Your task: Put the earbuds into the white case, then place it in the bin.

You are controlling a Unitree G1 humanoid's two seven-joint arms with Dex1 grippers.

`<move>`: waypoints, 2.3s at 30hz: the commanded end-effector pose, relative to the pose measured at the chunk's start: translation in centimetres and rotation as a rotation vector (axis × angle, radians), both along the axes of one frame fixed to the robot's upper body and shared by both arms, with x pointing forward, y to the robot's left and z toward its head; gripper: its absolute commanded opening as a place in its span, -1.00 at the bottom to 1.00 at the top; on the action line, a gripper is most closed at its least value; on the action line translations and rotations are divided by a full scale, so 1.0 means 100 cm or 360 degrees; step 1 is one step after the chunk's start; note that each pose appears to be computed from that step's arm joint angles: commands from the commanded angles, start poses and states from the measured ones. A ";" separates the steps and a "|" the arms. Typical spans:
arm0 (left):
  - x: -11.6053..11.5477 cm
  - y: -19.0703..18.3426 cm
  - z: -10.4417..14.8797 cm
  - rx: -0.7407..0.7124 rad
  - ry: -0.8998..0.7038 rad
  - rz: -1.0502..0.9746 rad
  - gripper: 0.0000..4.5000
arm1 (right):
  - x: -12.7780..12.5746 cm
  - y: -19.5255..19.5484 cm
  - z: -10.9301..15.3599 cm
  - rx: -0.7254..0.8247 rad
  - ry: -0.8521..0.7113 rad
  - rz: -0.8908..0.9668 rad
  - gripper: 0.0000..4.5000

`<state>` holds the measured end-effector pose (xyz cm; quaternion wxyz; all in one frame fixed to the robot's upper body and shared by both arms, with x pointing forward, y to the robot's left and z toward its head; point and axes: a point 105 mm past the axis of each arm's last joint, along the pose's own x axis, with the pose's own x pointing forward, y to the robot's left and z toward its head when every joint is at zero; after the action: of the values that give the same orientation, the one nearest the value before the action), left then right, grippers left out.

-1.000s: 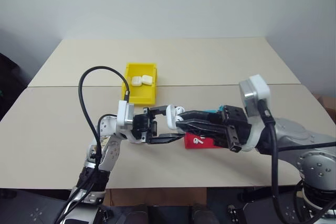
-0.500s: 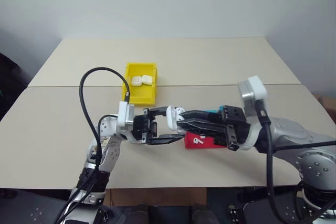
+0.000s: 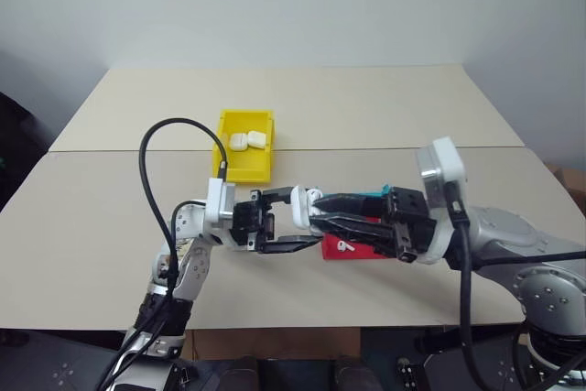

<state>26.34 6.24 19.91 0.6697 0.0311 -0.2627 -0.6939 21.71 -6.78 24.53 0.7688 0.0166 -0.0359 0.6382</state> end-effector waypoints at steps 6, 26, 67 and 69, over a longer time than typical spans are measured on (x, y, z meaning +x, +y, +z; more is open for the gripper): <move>-0.003 0.000 0.008 -0.0040 -0.0067 -0.0011 0.22 | -0.005 -0.003 0.006 0.0042 -0.0058 0.0030 0.16; 0.014 -0.002 0.000 0.0042 -0.0052 0.0086 0.22 | 0.044 -0.040 0.068 -0.0169 -0.0306 0.0060 -0.54; 0.032 -0.021 0.013 0.0307 -0.0139 0.0040 0.22 | 0.053 0.039 0.069 -0.1164 -0.0420 0.0521 -0.99; 0.032 -0.022 0.014 0.0295 -0.0142 0.0038 0.22 | 0.052 0.039 0.067 -0.1190 -0.0444 0.0525 -0.99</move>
<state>29.80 4.33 20.05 0.6686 0.1180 -0.1978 -0.7071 27.84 -3.28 30.16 0.6145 -0.3126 0.1258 0.7133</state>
